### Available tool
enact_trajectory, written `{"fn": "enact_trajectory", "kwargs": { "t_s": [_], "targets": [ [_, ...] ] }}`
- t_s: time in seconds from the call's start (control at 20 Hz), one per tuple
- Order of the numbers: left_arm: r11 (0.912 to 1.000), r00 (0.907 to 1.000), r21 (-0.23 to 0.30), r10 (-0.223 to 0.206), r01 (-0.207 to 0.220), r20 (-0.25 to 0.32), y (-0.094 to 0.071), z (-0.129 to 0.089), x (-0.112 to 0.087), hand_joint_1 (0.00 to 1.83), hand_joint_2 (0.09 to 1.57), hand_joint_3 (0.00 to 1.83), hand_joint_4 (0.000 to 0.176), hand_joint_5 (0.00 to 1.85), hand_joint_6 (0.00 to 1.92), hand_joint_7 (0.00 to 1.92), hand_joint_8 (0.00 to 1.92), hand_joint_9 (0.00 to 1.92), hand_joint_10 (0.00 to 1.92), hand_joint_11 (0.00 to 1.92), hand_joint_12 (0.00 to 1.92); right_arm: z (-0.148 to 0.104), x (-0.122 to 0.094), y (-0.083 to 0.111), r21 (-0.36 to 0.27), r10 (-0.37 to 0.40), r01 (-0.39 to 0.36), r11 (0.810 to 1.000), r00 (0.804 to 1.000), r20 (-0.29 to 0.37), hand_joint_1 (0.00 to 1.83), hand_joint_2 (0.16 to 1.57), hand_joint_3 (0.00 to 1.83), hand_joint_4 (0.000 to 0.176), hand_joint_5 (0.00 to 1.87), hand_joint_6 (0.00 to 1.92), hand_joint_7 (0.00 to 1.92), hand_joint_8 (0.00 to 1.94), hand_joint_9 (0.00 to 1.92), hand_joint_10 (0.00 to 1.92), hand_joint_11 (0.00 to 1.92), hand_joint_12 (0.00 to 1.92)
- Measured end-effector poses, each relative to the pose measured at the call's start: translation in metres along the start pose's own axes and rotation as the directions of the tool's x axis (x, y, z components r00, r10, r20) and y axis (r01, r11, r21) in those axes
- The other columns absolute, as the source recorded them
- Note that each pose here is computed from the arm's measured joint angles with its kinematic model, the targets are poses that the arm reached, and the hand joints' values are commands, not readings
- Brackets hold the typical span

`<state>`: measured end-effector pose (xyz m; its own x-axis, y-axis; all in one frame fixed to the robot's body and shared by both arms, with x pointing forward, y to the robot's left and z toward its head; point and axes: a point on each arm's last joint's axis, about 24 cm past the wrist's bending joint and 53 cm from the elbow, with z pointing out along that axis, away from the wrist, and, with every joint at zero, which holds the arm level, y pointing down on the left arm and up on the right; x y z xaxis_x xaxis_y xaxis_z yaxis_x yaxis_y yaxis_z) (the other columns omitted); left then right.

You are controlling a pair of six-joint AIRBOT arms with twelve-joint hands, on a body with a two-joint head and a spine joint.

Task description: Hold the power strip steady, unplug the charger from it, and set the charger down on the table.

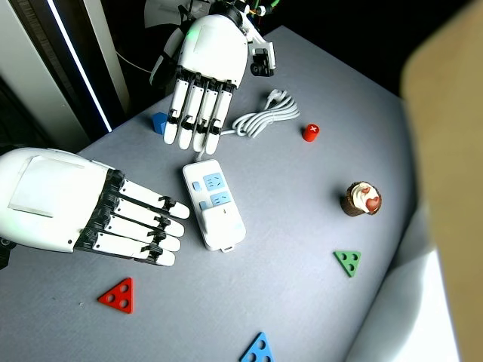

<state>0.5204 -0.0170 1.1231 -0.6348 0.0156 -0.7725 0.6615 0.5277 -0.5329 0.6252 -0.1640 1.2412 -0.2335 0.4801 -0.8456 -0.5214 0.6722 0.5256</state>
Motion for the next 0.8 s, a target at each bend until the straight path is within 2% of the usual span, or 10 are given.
{"fn": "enact_trajectory", "kwargs": {
  "t_s": [0.25,0.5,0.8],
  "targets": [
    [0.9998,1.0,-0.016,0.008,-0.009,-0.005,0.005,0.0,0.001,0.0,1.01,0.01,0.0,0.1,0.01,0.12,0.01,0.1,0.01,0.02,0.16,-0.008,-0.02,-0.004,0.01,-0.005,0.004,1.0,0.999,0.052,0.03,1.02,0.01,0.0,0.14,0.0,0.19,0.0,0.19,0.0,0.12,0.19],
    [0.9979,0.9991,-0.061,0.021,-0.023,-0.038,0.014,0.008,0.01,0.0,1.0,0.0,0.0,0.11,0.01,0.12,0.01,0.1,0.01,0.03,0.16,-0.01,-0.023,-0.006,0.016,-0.01,0.009,1.0,0.998,0.056,0.07,1.02,0.0,0.0,0.16,0.0,0.22,0.0,0.21,0.0,0.14,0.18],
    [0.995,0.9977,-0.096,0.022,-0.028,-0.063,0.031,0.025,0.017,0.0,1.01,0.0,0.0,0.08,0.0,0.09,0.0,0.08,0.0,0.01,0.15,-0.006,-0.013,0.001,-0.01,-0.018,0.018,1.0,0.999,0.034,0.05,1.03,0.0,0.0,0.16,0.01,0.23,0.01,0.23,0.01,0.17,0.17]
  ]
}}
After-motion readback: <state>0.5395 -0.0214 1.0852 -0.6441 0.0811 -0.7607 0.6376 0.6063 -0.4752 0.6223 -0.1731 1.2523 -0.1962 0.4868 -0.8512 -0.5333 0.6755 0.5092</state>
